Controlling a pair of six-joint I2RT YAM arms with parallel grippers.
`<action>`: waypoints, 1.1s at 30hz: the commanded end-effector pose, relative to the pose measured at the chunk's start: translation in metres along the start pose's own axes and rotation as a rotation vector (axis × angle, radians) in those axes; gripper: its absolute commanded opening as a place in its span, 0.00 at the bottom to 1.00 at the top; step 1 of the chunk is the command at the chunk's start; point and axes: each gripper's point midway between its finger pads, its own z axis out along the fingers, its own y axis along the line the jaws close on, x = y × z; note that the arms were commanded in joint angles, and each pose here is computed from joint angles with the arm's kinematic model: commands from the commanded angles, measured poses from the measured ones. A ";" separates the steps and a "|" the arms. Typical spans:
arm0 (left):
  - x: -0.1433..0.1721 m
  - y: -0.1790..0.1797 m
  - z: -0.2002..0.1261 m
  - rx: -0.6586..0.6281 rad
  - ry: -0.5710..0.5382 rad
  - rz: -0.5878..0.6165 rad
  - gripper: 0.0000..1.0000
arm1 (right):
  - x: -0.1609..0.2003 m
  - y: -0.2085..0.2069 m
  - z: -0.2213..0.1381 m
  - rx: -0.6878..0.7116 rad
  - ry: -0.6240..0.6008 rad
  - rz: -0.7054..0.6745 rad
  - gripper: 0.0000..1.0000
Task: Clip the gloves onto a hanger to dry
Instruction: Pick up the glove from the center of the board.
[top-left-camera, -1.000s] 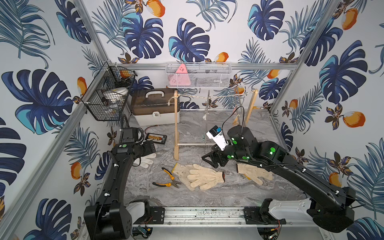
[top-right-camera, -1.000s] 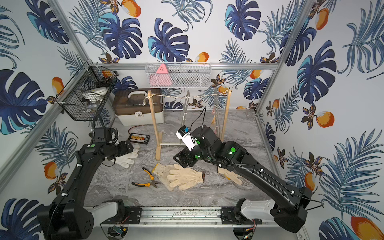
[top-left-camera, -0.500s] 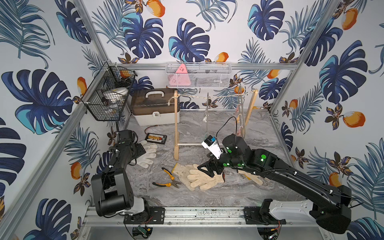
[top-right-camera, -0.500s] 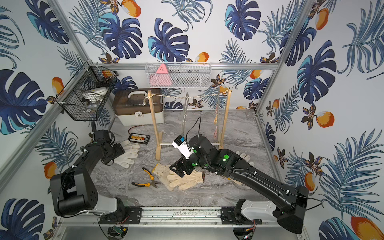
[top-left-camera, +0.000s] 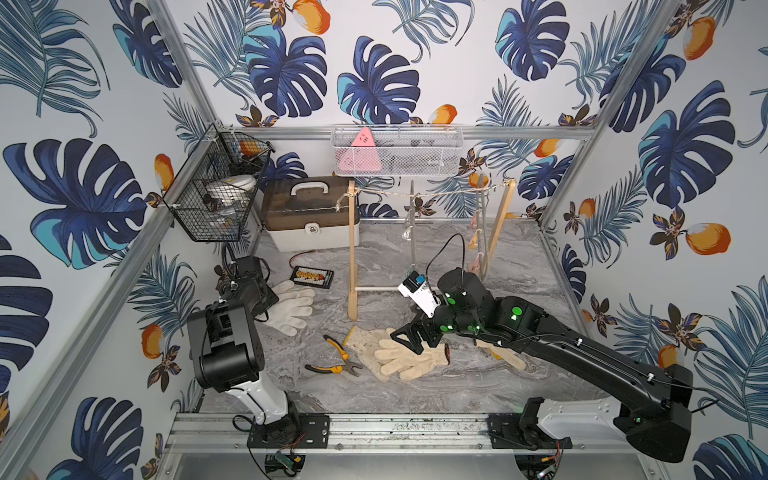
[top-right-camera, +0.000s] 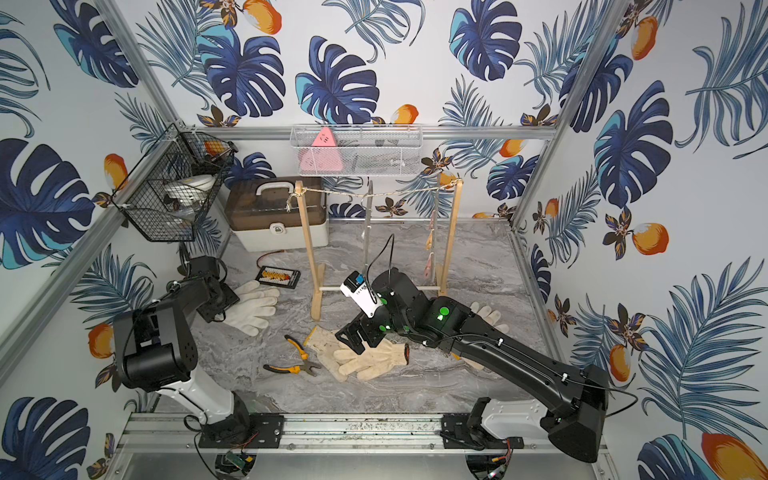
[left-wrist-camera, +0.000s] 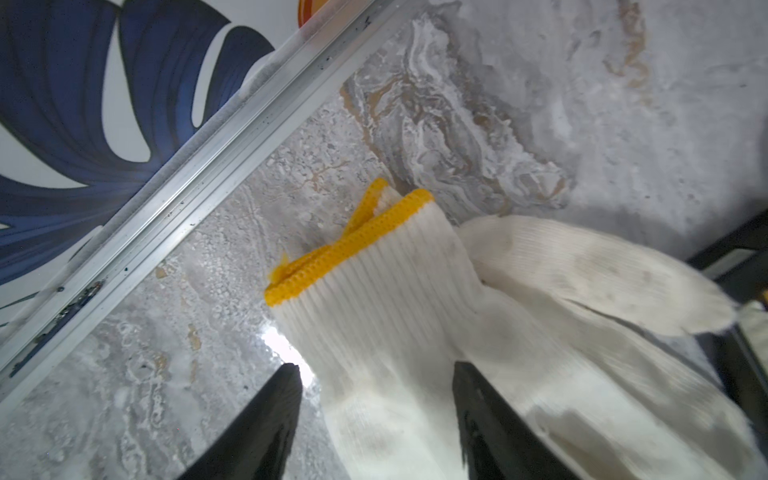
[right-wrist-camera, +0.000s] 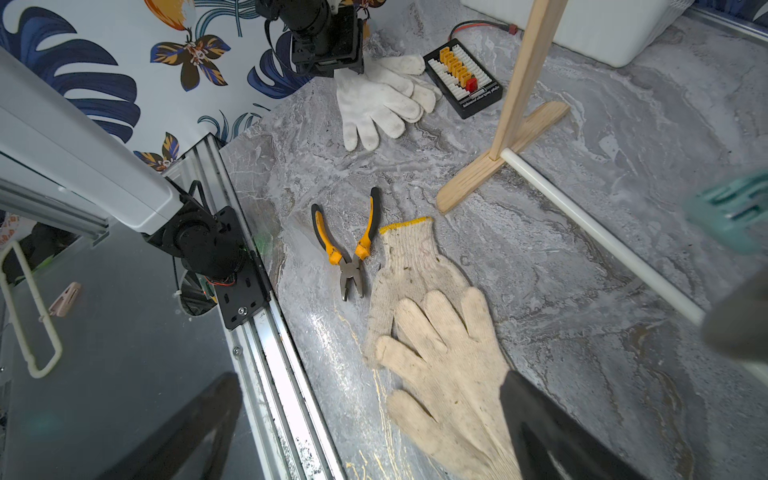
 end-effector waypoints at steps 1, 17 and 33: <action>-0.005 0.001 0.008 -0.007 -0.017 -0.005 0.61 | -0.005 -0.003 0.002 0.017 -0.010 -0.019 1.00; -0.006 -0.006 0.007 0.022 0.010 0.017 0.28 | -0.008 -0.005 0.011 0.015 0.006 -0.020 1.00; -0.014 -0.019 -0.001 0.072 0.026 0.043 0.00 | -0.011 -0.001 0.011 -0.011 0.006 -0.022 1.00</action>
